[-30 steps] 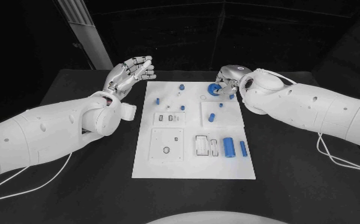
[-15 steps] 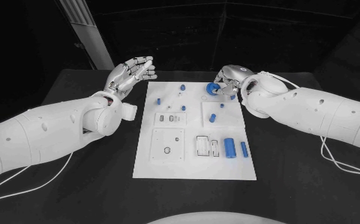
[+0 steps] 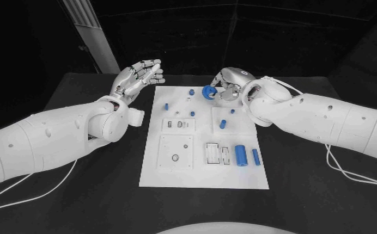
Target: Assemble the parts on the task board
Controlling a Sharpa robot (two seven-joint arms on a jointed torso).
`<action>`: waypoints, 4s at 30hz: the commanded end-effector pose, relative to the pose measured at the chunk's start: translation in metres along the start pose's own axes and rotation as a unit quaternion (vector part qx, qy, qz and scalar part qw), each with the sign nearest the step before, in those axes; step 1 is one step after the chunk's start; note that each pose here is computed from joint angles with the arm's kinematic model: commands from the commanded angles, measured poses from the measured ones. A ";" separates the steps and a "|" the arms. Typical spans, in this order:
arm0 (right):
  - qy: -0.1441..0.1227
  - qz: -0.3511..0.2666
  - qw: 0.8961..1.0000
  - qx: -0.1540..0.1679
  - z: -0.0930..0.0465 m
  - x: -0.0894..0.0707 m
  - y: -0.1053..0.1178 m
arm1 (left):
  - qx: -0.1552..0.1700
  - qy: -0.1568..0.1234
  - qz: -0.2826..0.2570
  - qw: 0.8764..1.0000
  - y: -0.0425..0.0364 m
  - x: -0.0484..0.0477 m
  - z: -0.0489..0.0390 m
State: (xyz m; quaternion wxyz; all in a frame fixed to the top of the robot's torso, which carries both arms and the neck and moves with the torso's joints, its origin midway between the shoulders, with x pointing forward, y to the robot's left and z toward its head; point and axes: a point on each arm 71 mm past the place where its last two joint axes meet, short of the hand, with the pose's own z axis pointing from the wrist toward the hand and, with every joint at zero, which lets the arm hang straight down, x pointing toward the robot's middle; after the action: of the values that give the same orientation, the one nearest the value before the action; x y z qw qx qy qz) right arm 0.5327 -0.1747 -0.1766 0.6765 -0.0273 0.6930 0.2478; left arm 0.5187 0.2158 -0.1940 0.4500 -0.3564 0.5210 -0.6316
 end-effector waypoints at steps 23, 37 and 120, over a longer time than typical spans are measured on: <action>0.026 -0.034 0.998 -0.053 0.036 0.024 0.053 | 0.096 0.007 -0.003 0.995 -0.0144 0.0029 -0.0001; 0.050 -0.042 0.997 -0.051 0.042 0.031 0.056 | 0.096 0.006 -0.002 0.995 -0.0145 0.0026 -0.0004; -0.082 0.107 0.989 -0.055 -0.044 -0.045 -0.052 | 0.091 0.001 0.001 0.996 -0.0060 -0.0022 0.0009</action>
State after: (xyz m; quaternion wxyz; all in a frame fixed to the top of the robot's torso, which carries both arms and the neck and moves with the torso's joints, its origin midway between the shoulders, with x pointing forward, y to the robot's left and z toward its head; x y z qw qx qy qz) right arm 0.5160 -0.2474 -0.1539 0.6999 0.0217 0.6309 0.3342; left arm 0.5226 0.2185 -0.2014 0.4546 -0.3600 0.5230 -0.6247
